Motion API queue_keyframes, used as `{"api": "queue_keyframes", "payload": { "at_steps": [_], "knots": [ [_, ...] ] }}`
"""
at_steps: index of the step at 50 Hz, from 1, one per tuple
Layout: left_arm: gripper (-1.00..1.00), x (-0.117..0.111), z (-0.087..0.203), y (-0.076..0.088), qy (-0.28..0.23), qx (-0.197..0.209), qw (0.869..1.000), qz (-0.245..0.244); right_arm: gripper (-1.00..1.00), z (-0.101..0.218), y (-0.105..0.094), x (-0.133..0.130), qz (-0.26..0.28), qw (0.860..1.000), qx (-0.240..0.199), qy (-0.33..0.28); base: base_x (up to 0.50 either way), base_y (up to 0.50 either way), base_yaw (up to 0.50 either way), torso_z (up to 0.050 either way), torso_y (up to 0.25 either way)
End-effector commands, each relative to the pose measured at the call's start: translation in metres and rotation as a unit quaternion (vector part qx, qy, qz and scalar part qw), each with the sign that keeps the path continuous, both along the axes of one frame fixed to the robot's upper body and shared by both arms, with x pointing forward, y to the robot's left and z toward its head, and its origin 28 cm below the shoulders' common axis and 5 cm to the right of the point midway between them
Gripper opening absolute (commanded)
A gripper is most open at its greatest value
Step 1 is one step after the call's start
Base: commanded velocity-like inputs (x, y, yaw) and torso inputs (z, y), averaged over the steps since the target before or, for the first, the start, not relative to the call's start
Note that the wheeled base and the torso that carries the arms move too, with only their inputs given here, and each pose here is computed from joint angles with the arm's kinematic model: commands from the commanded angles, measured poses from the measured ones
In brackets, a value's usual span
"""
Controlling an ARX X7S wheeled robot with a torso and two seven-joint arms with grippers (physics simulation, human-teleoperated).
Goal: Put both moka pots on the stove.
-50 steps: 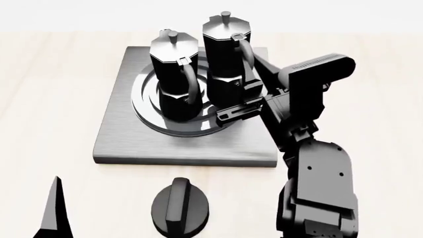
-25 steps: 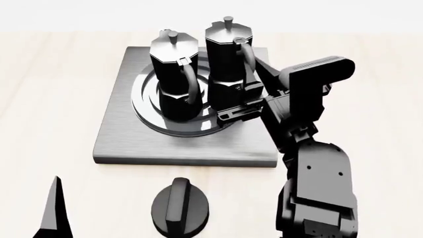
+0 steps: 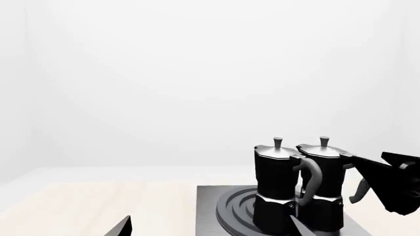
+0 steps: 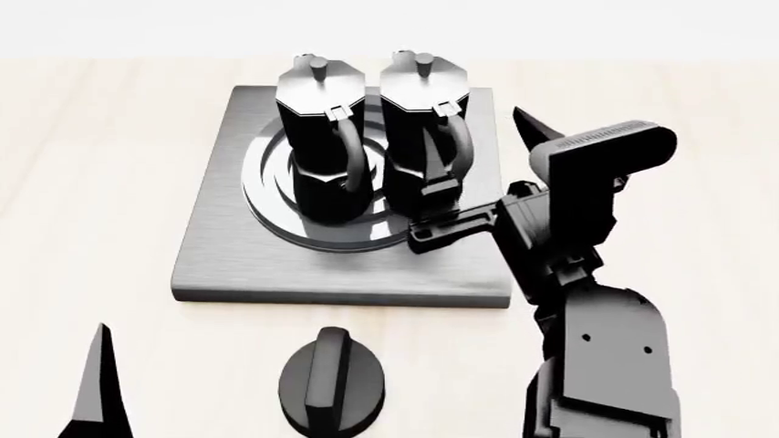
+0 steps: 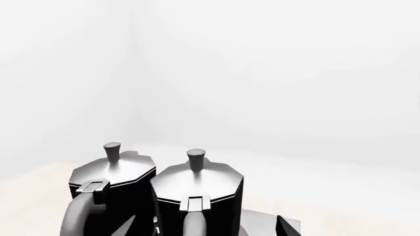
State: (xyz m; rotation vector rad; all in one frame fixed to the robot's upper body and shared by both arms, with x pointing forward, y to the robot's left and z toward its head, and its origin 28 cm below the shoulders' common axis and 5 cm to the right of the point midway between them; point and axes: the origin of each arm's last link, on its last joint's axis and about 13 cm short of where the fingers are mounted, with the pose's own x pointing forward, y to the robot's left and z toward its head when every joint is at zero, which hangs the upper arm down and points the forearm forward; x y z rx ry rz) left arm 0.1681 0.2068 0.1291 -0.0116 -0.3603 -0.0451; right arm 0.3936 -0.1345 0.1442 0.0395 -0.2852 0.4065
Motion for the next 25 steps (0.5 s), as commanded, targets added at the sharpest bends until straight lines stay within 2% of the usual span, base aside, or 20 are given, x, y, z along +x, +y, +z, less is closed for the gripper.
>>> {"api": "queue_keyframes", "payload": {
  "at_steps": [1,4,8,11,14,21,25],
  "knots": [
    [1.0,0.0,0.0,0.0,-0.001,0.001,1.0,0.0,1.0,0.017,0.005,-0.06,0.016,0.999,0.011,-0.04,0.0,0.0,0.0,0.0,0.0],
    [1.0,0.0,0.001,0.001,-0.001,0.0,1.0,0.001,1.0,0.022,0.008,-0.075,0.017,0.998,0.021,-0.056,0.0,0.0,0.0,0.0,0.0],
    [1.0,0.0,0.0,0.0,0.0,0.0,1.0,0.001,1.0,0.04,0.015,-0.107,0.007,0.993,0.052,-0.107,0.0,0.0,0.0,0.0,0.0],
    [1.0,-0.001,0.0,0.0,-0.001,0.0,1.0,0.0,1.0,0.053,0.02,-0.126,-0.018,0.987,0.071,-0.14,0.0,0.0,0.0,0.0,0.0],
    [1.0,-0.001,0.0,0.0,-0.002,0.0,1.0,-0.001,1.0,0.065,0.028,-0.15,-0.047,0.978,0.056,-0.198,0.0,0.0,0.0,0.0,0.0],
    [1.0,-0.002,0.001,0.0,-0.003,-0.003,1.0,-0.003,1.0,0.056,0.037,-0.177,-0.084,0.976,0.024,-0.201,0.0,0.0,0.0,0.0,0.0],
    [1.0,-0.003,0.001,0.0,-0.004,-0.004,1.0,-0.004,1.0,0.044,0.039,-0.192,-0.086,0.979,0.024,-0.183,0.0,0.0,0.0,0.0,0.0]
  ]
}}
